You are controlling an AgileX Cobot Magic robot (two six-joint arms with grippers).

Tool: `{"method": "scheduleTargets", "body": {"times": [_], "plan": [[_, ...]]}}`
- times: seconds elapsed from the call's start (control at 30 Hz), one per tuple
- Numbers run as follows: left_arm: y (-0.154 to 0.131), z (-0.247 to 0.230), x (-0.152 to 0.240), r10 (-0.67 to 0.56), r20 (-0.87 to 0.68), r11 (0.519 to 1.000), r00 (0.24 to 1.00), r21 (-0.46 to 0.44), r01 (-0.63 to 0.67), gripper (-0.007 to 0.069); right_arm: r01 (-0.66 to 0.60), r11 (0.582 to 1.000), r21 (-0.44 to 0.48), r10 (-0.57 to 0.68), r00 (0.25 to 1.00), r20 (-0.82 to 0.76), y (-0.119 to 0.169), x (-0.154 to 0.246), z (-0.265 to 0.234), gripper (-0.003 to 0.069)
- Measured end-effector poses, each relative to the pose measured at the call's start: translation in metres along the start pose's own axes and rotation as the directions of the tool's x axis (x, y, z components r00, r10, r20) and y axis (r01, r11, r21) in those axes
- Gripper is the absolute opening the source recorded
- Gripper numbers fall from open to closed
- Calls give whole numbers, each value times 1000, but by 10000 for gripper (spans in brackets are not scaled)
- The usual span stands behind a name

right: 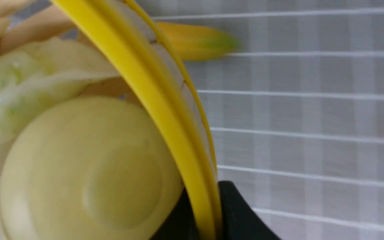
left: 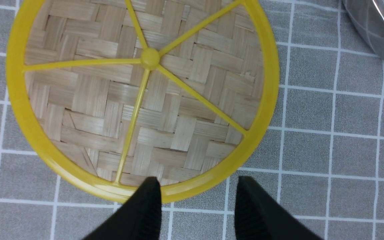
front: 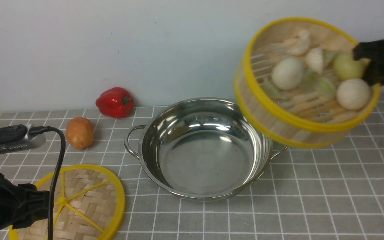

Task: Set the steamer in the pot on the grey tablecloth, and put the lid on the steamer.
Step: 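Place the bamboo steamer basket of food into the steel pot with the right gripper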

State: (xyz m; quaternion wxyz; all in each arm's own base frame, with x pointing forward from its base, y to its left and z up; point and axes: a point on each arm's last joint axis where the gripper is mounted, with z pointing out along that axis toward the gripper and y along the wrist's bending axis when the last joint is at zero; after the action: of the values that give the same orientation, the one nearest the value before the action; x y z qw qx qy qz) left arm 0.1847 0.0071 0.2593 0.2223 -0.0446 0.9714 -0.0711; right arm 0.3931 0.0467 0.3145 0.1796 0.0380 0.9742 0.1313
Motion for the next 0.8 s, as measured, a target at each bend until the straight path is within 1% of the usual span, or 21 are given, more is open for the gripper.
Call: {"method": "scheduleTargets", "body": {"times": [0.07, 0.13, 0.2, 0.23, 0.27, 0.33, 0.4, 0.47, 0.67, 0.8], "plan": [[0, 0, 0, 0, 0, 1000, 1000, 0, 0, 295, 62, 998, -19, -63, 998, -28, 37, -3, 22, 53], [0, 0, 0, 0, 0, 1000, 1000, 0, 0, 295, 117, 993, -16, -118, 991, -56, 64, -4, 46, 53], [0, 0, 0, 0, 0, 1000, 1000, 0, 0, 295, 158, 987, -10, -158, 985, -63, 84, -4, 61, 53], [0, 0, 0, 0, 0, 1000, 1000, 0, 0, 295, 197, 980, -5, -197, 979, -57, 102, -4, 71, 53], [0, 0, 0, 0, 0, 1000, 1000, 0, 0, 295, 227, 974, 13, -226, 972, -60, 113, -4, 84, 53], [0, 0, 0, 0, 0, 1000, 1000, 0, 0, 295, 257, 966, 27, -255, 965, -53, 127, -4, 94, 53], [0, 0, 0, 0, 0, 1000, 1000, 0, 0, 295, 276, 961, 38, -273, 960, -58, 134, -4, 107, 53], [0, 0, 0, 0, 0, 1000, 1000, 0, 0, 295, 279, 959, 38, -277, 959, -62, 135, -4, 113, 53], [0, 0, 0, 0, 0, 1000, 1000, 0, 0, 295, 267, 962, 50, -259, 957, -129, 128, 0, 149, 53], [0, 0, 0, 0, 0, 1000, 1000, 0, 0, 295, 273, 959, 71, -259, 953, -159, 124, 2, 165, 55]]}}
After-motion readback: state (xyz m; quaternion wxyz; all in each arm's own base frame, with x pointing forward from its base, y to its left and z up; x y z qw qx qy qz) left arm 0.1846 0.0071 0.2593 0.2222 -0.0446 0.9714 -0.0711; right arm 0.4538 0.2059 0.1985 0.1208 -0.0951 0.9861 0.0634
